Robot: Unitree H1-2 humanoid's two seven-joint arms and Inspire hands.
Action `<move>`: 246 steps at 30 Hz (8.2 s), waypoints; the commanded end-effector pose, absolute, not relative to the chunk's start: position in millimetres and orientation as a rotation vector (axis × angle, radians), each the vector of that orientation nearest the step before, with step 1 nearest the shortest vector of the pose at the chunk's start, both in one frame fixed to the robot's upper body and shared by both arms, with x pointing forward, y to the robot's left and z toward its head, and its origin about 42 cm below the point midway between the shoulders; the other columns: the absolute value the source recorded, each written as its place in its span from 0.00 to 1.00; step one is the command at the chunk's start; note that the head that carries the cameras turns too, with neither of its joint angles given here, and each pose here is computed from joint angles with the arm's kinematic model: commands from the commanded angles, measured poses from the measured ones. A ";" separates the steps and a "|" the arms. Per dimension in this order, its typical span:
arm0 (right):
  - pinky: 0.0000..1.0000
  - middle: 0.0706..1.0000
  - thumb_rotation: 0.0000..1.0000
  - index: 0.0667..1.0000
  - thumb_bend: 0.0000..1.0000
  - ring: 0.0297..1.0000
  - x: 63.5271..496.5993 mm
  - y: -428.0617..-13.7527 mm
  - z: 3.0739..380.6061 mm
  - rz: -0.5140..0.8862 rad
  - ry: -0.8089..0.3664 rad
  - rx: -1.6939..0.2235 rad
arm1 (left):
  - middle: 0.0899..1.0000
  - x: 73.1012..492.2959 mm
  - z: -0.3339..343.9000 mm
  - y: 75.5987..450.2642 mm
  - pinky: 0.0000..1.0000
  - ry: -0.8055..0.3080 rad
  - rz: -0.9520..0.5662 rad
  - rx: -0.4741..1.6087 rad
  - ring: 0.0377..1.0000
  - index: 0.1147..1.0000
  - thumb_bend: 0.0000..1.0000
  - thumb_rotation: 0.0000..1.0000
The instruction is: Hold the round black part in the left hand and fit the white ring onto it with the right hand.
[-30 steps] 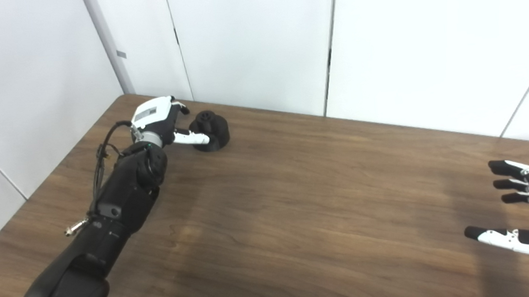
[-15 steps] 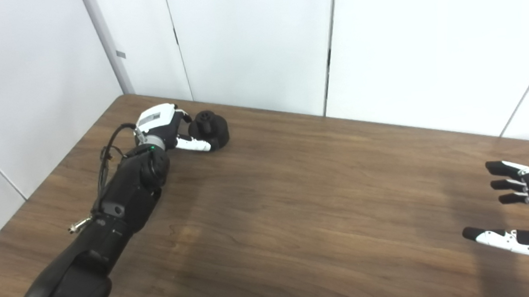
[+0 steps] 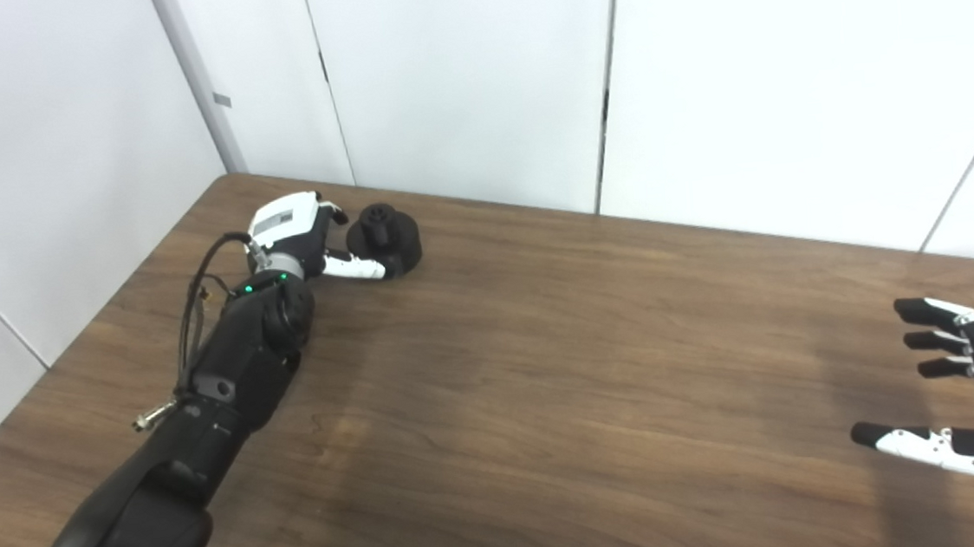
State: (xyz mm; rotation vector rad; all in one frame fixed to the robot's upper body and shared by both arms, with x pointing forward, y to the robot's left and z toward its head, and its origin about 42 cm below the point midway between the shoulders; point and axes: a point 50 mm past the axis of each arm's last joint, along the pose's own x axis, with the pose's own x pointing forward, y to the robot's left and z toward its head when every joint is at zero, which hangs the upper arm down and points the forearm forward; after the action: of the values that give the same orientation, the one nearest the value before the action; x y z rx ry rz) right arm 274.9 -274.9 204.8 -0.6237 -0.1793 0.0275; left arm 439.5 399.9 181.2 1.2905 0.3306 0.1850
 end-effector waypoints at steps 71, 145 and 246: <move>0.63 0.79 0.06 0.76 0.74 0.73 273.4 -274.4 229.6 0.027 -0.242 -0.626 | 0.91 439.2 174.9 348.7 0.99 -0.108 0.046 1.089 0.97 0.42 0.52 0.07; 0.58 0.78 0.13 0.74 0.72 0.70 328.1 -284.7 314.0 -0.035 -0.400 -0.848 | 0.97 346.8 124.8 218.6 1.00 -0.309 -0.807 1.049 1.00 0.42 0.52 0.07; 0.73 0.82 0.21 0.64 0.83 0.83 457.6 -370.2 245.7 0.081 0.249 -1.438 | 0.96 331.1 120.8 249.6 0.94 -0.274 -0.812 1.058 0.97 0.42 0.52 0.07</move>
State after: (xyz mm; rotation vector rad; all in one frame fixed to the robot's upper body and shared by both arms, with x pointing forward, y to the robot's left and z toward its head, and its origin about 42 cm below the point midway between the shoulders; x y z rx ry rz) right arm 449.2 -367.9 217.7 -1.4330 0.3300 0.1536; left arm 334.4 236.6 126.1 0.9828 -0.3475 -0.7813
